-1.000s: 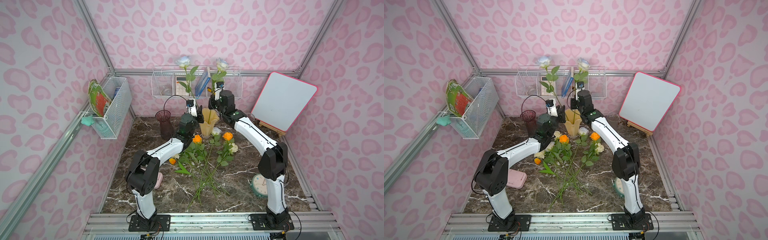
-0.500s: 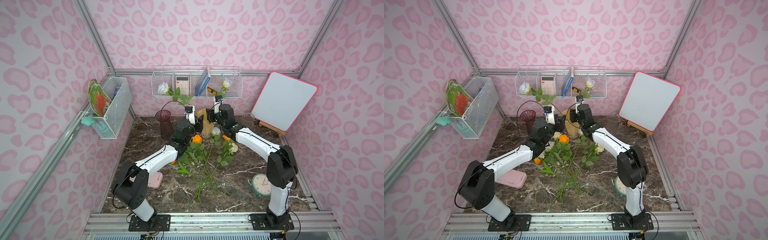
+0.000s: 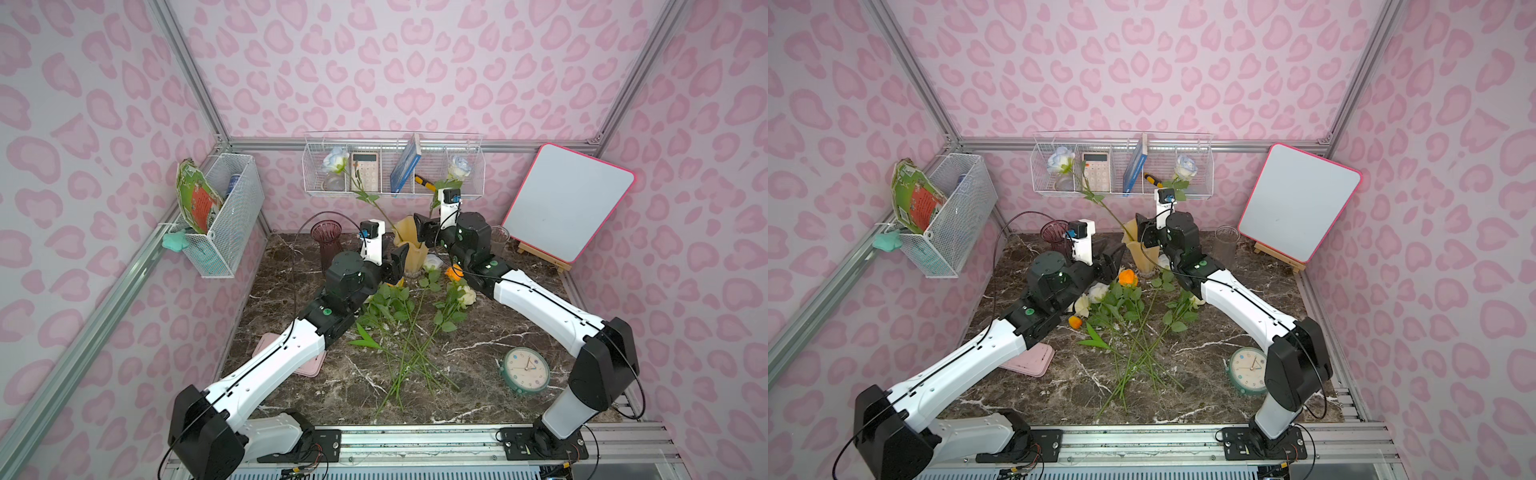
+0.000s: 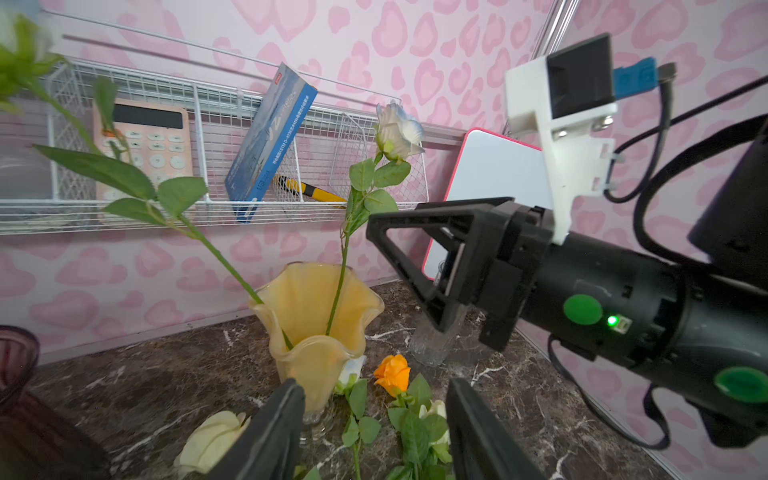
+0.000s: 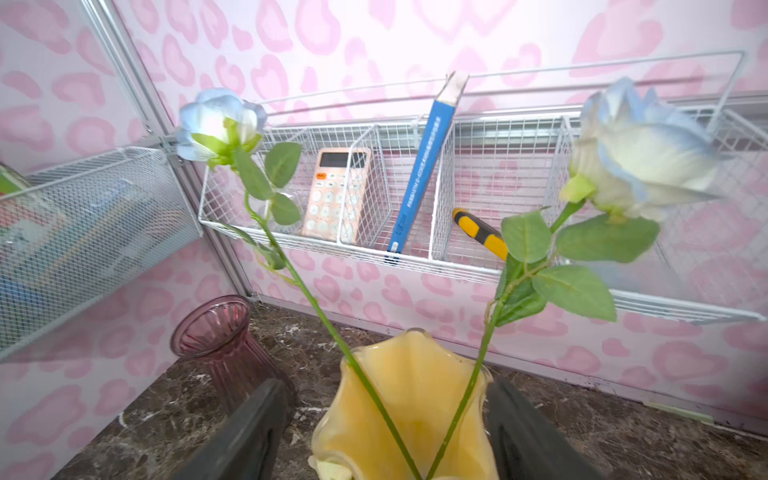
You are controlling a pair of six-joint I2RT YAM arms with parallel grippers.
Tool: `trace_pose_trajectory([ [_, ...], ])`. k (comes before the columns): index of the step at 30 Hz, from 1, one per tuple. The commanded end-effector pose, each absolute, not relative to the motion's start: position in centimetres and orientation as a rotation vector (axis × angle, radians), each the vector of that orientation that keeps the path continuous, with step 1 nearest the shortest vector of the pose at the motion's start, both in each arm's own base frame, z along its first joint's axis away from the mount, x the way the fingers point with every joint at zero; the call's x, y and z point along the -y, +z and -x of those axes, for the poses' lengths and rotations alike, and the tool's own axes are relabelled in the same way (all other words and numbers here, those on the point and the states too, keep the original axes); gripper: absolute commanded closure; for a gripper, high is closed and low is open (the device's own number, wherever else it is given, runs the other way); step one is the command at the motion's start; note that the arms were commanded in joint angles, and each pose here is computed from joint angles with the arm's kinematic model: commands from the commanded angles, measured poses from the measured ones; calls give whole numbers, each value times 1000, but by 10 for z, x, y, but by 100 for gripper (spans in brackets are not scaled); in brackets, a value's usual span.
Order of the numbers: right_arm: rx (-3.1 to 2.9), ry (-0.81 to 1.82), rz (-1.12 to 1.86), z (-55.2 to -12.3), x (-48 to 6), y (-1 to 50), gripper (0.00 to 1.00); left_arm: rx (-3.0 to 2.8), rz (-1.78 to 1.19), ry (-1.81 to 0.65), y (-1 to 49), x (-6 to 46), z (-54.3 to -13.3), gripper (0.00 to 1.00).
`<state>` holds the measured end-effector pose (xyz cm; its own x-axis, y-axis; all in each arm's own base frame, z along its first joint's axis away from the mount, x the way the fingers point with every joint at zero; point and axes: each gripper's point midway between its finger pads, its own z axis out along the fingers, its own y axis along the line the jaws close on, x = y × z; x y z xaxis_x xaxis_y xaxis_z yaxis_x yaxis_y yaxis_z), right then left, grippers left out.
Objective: Arrange the flowers in different vases according to their colors
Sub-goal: Insert the flower into the vase, then pick up the flower at the center of the board.
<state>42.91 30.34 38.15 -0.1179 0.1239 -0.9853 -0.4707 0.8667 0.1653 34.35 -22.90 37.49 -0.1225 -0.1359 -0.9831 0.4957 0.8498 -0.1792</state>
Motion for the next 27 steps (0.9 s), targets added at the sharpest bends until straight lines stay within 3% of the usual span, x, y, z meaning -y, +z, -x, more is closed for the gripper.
trace_pose_trajectory([
  [1, -1719, 576, 260, -403, -305, 369, 23, -1756, -333, -519, 345, 219, -324, 41],
  [13, -2303, 833, 10, -284, -275, 180, 29, -2301, -289, -532, 208, 203, -258, 43],
  [20, -2390, 717, 99, -258, -271, 139, 31, -2453, -253, -545, 164, 232, -246, 44],
  [27, -2396, 651, 70, -253, -246, 125, 31, -2617, 69, -453, 115, 227, -246, 44],
])
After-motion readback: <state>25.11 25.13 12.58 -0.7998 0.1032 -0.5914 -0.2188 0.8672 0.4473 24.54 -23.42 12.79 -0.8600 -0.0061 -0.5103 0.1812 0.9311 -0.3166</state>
